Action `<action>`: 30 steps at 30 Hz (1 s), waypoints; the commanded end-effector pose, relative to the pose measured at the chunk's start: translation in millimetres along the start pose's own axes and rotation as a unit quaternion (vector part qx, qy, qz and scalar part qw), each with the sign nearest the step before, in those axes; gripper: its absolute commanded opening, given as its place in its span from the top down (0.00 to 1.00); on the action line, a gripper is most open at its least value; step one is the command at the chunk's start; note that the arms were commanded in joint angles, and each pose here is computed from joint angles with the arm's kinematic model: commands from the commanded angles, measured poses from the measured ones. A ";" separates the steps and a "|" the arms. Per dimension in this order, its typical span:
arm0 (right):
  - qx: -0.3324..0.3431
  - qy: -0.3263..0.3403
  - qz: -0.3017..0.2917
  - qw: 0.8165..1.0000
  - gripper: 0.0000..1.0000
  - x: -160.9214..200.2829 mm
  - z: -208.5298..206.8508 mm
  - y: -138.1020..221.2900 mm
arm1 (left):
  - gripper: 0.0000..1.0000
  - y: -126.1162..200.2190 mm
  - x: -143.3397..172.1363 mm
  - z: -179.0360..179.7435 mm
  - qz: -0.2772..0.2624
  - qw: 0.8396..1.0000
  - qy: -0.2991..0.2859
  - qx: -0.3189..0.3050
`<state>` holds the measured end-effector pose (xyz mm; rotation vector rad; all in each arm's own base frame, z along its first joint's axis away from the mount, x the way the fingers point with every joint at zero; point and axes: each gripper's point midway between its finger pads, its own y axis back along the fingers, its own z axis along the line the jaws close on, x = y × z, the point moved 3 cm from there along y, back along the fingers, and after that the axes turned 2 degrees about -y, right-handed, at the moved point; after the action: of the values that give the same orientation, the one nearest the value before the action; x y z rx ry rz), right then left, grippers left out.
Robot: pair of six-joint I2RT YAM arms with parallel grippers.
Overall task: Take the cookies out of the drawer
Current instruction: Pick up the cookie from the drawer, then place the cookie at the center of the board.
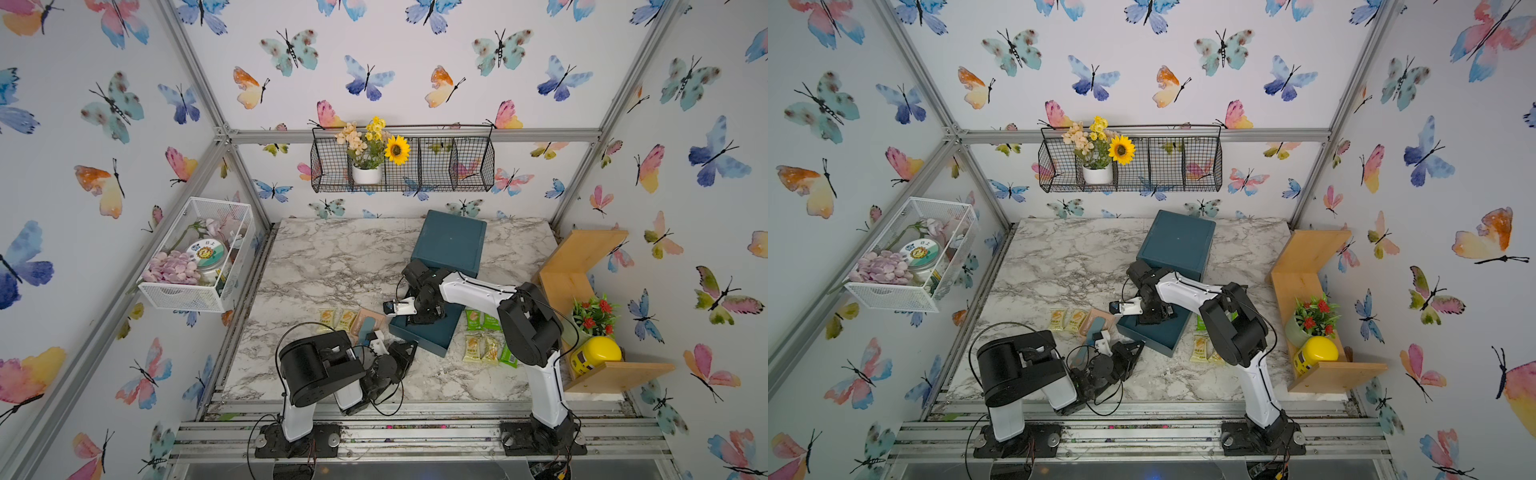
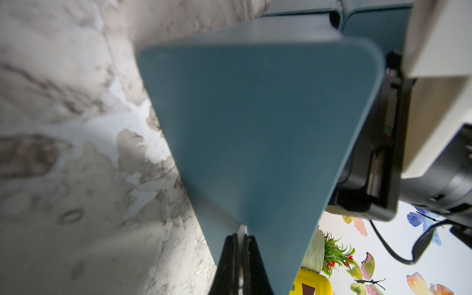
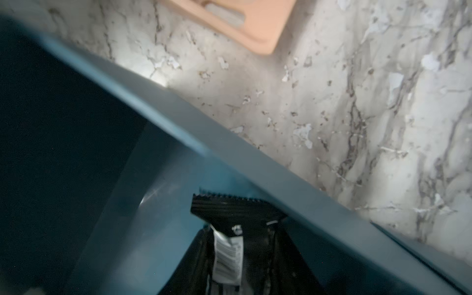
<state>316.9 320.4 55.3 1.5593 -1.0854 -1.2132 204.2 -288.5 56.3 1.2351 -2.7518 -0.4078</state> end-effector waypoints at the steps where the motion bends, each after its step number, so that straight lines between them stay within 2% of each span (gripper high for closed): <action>1: 0.000 -0.011 0.001 1.000 0.64 2.1 4.5 12.2 | 1.00 0.0 -7.2 4.6 -0.020 1.000 -0.012 -0.011; 12: 0.049 -0.035 -0.086 0.995 0.66 -10.8 17.1 66.9 | 1.00 0.7 -7.7 4.6 -0.022 1.000 -0.012 -0.011; 16: 0.058 -0.058 -0.112 0.990 0.67 -9.4 26.7 83.4 | 1.00 0.3 -7.7 4.7 -0.022 1.000 -0.012 -0.011; 20: 0.075 -0.109 -0.143 0.981 0.72 -7.2 34.3 102.1 | 1.00 0.0 -7.6 4.1 -0.023 1.000 -0.012 -0.010; 24: 0.102 -0.179 -0.176 0.963 0.73 0.1 42.1 121.6 | 1.00 0.5 -8.6 3.5 -0.025 1.000 -0.012 -0.009; 28: 0.111 -0.268 -0.210 0.934 0.74 9.7 53.8 136.8 | 1.00 0.4 -9.0 3.5 -0.026 1.000 -0.012 -0.009; 30: 0.122 -0.317 -0.224 0.913 0.74 15.6 55.6 142.5 | 1.00 0.0 -8.4 3.9 -0.025 1.000 -0.012 -0.010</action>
<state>245.3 263.6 168.3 1.7517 -1.2915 -1.8347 204.2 -288.5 56.3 1.2357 -2.7516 -0.4078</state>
